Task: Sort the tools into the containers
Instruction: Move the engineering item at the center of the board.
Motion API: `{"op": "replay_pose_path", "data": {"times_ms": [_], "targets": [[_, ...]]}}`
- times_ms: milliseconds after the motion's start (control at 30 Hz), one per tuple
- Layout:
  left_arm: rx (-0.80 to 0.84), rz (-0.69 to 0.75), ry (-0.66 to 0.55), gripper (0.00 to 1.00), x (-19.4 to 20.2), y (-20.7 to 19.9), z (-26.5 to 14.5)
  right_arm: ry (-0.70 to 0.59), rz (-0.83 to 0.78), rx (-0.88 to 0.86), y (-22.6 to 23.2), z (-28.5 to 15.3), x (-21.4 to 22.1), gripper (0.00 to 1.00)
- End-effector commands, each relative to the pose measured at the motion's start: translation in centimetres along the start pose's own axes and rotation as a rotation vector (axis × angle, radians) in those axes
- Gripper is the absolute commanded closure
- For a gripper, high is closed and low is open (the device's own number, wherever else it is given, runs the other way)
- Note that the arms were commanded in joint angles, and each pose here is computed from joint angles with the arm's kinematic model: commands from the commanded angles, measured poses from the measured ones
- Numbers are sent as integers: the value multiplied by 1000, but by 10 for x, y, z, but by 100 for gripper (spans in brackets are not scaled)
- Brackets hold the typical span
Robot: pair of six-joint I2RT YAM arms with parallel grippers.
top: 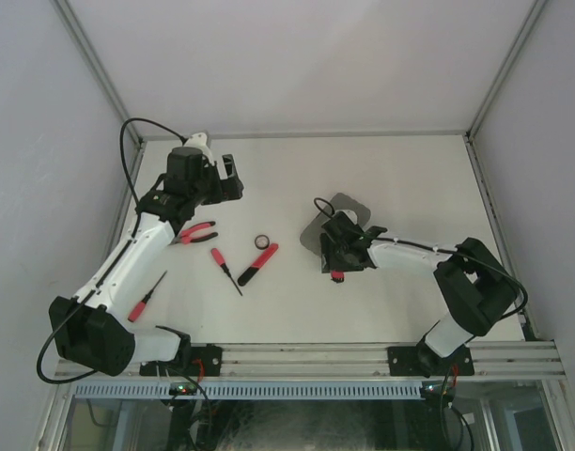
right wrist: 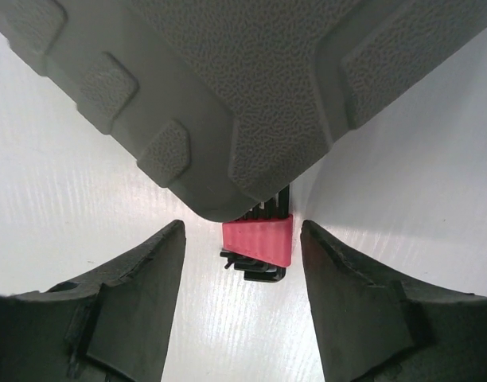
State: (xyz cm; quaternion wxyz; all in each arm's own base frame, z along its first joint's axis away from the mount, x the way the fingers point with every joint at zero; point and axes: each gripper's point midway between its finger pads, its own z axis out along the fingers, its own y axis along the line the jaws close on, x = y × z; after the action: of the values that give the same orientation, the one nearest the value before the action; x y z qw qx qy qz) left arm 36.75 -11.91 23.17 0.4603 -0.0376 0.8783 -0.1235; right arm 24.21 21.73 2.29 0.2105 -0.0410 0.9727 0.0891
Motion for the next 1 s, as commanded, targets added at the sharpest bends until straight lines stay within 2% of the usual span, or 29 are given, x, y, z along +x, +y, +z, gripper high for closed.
{"op": "replay_pose_path", "data": {"times_ms": [0,233,600,967], "targets": [[2,0,-52,2,-11,2,-7,36,-15,3,3,2,9,40],[-3,-11,-45,2,-11,4,-6,68,-38,-7,10,1,18,45],[-4,-34,-38,2,-12,9,-4,114,-152,56,27,11,34,59],[-13,-83,-39,2,-14,18,-4,87,-249,-120,105,9,17,67]]}}
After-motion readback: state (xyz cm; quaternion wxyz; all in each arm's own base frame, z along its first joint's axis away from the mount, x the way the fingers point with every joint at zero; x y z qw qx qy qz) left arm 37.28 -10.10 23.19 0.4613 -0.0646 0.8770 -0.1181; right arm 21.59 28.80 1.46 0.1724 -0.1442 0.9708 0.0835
